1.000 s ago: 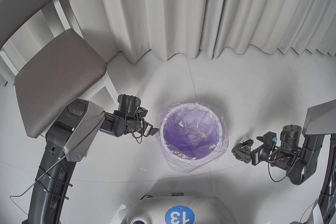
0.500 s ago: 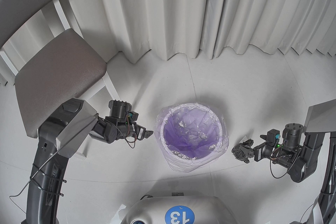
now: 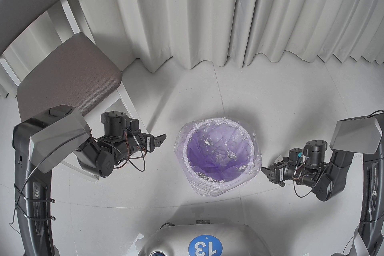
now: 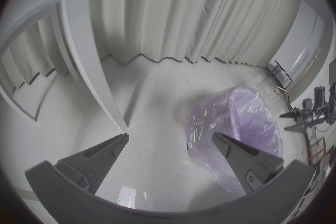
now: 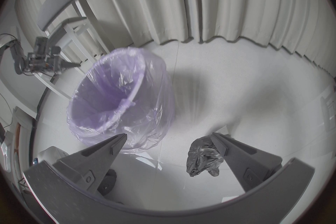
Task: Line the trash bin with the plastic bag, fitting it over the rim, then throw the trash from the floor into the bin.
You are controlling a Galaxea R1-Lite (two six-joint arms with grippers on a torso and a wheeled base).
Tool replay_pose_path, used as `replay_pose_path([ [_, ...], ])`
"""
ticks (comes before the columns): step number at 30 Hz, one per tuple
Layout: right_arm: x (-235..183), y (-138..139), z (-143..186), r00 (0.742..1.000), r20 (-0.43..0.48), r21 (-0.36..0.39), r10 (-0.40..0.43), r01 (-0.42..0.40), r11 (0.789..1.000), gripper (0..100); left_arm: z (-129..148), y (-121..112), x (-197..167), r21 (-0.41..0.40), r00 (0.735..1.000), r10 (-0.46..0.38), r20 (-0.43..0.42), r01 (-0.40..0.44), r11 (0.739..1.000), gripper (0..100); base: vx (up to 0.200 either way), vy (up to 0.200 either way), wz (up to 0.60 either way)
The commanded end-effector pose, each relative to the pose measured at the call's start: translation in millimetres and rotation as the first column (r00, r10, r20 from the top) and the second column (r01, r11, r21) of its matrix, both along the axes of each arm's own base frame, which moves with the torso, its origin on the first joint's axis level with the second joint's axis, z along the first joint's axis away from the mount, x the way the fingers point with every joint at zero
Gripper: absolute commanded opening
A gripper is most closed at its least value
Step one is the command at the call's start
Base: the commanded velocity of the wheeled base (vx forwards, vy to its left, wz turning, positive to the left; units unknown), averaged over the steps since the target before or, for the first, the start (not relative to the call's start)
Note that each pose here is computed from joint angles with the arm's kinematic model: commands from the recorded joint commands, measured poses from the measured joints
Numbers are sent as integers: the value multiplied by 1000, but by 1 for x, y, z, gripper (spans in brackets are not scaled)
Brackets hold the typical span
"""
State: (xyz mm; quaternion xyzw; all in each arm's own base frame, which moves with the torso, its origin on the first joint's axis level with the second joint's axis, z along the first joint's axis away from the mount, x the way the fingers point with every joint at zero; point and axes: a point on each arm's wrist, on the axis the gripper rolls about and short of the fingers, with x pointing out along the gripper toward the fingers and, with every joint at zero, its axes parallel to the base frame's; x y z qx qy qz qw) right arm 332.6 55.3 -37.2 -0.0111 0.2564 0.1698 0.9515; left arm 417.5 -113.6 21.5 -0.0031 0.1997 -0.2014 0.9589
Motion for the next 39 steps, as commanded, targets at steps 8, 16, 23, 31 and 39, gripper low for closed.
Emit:
replay_pose_path([
  [8, 80, 21, -31, 997, -60, -44, 42, -44, 998, 100, 46, 14, -37, -138, 990, 99, 95, -86, 987, 100, 0, 0, 0],
  [16, 100, 23, -29, 991, -123, -88, 60, -71, 994, 100, 52, 15, -51, -180, 986, 97, 135, -72, 981, 100, 0, 0, 0],
  [23, 92, 16, -19, 992, -118, -88, 47, -58, 994, 100, 52, 14, -53, -180, 987, 92, 131, -67, 981, 100, 0, 0, 0],
  [31, 65, 11, 39, 997, -59, -87, 48, -53, 995, 100, 55, 8, -58, -187, 987, 75, 145, -47, 981, 100, 0, 0, 0],
  [39, 31, -10, 104, 999, 45, -82, 0, 3, 997, 100, 78, 11, -81, -224, 976, 72, 207, -25, 974, 100, 0, 0, 0],
])
